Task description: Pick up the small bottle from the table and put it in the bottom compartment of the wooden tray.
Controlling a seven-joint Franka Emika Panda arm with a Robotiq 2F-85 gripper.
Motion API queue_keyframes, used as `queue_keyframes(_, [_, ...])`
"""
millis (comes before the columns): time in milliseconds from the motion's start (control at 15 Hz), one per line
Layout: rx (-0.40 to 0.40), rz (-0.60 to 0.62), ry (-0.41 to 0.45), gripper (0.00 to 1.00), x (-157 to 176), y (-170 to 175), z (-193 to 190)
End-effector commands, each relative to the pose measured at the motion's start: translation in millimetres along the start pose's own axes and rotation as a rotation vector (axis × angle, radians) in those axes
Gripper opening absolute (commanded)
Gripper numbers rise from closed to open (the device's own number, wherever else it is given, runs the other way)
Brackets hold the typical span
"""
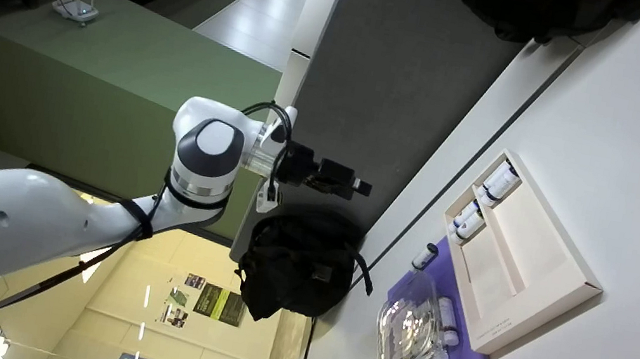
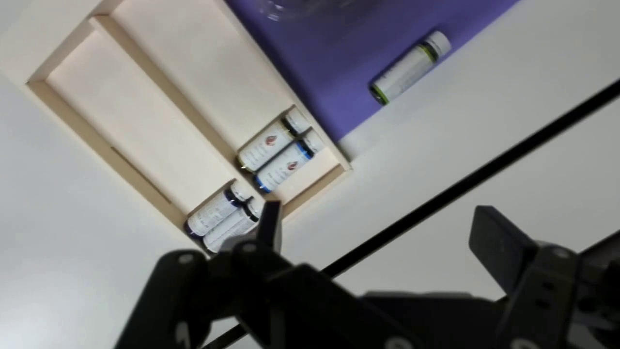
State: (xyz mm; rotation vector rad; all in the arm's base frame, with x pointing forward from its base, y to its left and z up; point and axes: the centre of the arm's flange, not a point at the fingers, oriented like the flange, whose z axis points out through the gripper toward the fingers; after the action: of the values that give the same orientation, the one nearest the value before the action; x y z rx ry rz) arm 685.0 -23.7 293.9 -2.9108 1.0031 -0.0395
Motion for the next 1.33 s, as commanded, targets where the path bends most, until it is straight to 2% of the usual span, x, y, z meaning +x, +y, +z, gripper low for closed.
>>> queue_keyframes(0, [0.083, 0.172, -0.055, 1.0, 47, -63, -1])
queue_keyframes(200, [0.142, 0.286, -0.143, 1.0, 41, -95, 21])
queue_keyframes(400, [0.17, 0.363, -0.286, 1.0, 19, -128, 54])
queue_keyframes(467, [0.149, 0.29, -0.221, 1.0, 5, -93, 44])
queue_keyframes(667, [0.154, 0.315, -0.269, 1.0, -4, -111, 66])
queue_keyframes(933, [0.163, 0.323, -0.274, 1.0, 1, -111, 62])
queue_keyframes(1267, [0.058, 0.323, -0.111, 1.0, 9, -84, 118])
